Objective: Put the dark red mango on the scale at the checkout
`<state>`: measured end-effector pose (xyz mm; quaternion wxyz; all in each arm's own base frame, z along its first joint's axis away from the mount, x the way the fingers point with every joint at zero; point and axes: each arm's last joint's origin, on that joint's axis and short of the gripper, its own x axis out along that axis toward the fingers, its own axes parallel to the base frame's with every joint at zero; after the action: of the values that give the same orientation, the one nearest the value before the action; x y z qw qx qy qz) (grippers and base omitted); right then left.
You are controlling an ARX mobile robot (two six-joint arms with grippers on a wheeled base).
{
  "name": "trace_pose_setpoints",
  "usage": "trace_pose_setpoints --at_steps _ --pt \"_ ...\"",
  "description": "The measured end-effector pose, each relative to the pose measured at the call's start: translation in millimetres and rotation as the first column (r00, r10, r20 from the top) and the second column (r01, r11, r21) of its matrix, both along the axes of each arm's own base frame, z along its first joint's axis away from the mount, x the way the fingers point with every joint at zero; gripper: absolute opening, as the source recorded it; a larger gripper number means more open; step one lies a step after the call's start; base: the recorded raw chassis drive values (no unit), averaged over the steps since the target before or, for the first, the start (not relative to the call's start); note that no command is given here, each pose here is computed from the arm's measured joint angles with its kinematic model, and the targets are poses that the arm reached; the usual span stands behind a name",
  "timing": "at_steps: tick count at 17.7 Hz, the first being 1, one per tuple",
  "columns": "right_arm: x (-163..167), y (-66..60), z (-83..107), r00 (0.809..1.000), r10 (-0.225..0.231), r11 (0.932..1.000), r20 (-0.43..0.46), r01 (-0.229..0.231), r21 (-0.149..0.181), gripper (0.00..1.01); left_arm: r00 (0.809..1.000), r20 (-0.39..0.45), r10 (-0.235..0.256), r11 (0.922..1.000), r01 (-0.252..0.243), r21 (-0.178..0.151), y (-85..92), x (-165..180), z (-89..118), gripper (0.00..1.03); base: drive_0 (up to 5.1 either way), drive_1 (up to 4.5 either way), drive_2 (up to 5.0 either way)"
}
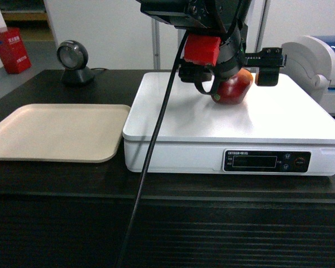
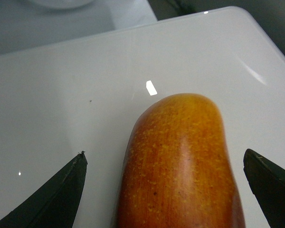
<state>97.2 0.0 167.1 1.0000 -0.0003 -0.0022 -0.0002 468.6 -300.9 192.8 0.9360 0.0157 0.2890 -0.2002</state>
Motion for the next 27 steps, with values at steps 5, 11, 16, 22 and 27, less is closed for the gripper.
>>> trace_pose_setpoints --at_steps 5,11,16,22,27 --pt "0 0.0 0.0 1.0 0.0 1.0 0.0 0.0 0.0 0.98 0.951 0.27 -0.15 0.985 0.167 -0.043 8.4 -36 66 0.98 0.0 0.0 0.0" --pt "0 0.0 0.0 1.0 0.0 1.0 0.0 0.0 0.0 0.98 0.851 0.487 -0.199 0.9708 0.239 -0.021 61.0 -104 107 0.98 0.0 0.0 0.0" --pt "0 0.0 0.0 1.0 0.0 1.0 0.0 0.0 0.0 0.98 0.778 0.627 -0.045 0.9986 0.053 0.006 137.7 -167 125 0.98 0.0 0.0 0.0" --pt "0 0.0 0.0 1.0 0.0 1.0 0.0 0.0 0.0 0.98 0.783 0.582 0.217 0.9671 -0.254 -0.019 203.7 -235 109 0.88 0.0 0.0 0.0" --pt "0 0.0 0.0 1.0 0.0 1.0 0.0 0.0 0.0 0.98 0.748 0.543 0.382 0.9197 -0.366 -0.143 266.9 -301 49 0.26 0.0 0.0 0.0"
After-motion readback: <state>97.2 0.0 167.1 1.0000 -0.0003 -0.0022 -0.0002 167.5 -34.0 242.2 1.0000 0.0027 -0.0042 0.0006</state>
